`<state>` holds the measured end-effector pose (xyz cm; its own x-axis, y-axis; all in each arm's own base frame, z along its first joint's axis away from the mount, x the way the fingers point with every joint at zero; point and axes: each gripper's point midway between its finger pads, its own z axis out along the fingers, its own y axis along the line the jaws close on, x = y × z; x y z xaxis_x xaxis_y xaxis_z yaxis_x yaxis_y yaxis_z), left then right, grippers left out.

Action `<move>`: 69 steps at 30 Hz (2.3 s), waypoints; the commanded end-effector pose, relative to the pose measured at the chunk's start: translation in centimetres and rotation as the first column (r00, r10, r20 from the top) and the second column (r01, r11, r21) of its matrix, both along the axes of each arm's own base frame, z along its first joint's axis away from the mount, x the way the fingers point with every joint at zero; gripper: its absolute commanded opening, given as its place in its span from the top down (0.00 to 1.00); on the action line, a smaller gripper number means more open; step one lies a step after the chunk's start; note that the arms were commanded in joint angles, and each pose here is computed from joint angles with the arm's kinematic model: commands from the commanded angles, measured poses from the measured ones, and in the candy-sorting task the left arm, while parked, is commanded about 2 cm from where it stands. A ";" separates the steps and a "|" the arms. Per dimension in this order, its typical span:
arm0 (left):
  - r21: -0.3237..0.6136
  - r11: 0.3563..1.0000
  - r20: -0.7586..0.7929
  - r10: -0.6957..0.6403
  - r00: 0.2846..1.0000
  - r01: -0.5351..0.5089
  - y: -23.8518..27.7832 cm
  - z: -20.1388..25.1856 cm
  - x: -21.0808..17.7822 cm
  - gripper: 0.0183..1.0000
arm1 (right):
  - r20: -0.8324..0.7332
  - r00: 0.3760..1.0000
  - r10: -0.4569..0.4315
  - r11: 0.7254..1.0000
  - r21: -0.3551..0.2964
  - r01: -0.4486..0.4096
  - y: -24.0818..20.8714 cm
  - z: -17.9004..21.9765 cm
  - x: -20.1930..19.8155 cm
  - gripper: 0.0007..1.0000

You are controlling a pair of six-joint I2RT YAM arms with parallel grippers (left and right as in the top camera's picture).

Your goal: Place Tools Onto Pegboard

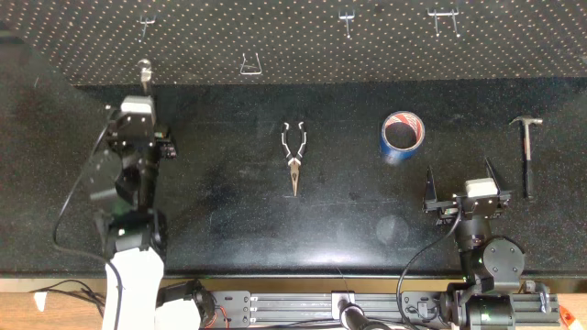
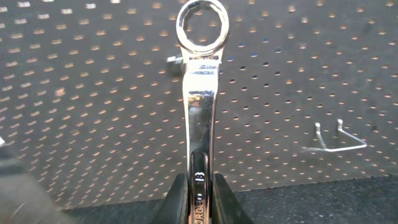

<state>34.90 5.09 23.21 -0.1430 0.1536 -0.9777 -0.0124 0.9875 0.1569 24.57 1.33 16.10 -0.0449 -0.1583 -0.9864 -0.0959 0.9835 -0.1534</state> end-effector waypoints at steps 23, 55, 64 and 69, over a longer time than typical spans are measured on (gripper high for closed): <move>0.006 0.998 0.088 0.068 0.994 -0.069 3.4 -0.7 3.7 0.99 | 0.000 1.000 0.017 1.000 -0.010 -0.017 0.3 -0.1 0.0 0.02; -0.005 1.000 0.058 -0.007 0.998 0.008 2.4 -0.5 7.1 0.99 | 0.000 1.000 0.017 1.000 -0.010 -0.017 0.3 -0.1 0.0 0.02; -0.013 1.000 0.029 -0.008 1.000 0.008 2.3 -1.2 7.1 0.99 | 0.000 1.000 0.017 1.000 -0.010 -0.017 0.3 -0.1 0.0 0.02; -0.031 1.000 -0.030 -0.007 1.000 0.006 2.3 -2.7 6.9 0.99 | 0.000 1.000 0.017 1.000 -0.010 -0.017 0.3 -0.1 0.0 0.02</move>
<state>41.41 7.57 18.51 -0.2167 0.1173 -0.9692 -0.0089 0.9925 0.1221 24.58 1.33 16.08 -0.0460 -0.1582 -0.9863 -0.0960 0.9835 -0.1533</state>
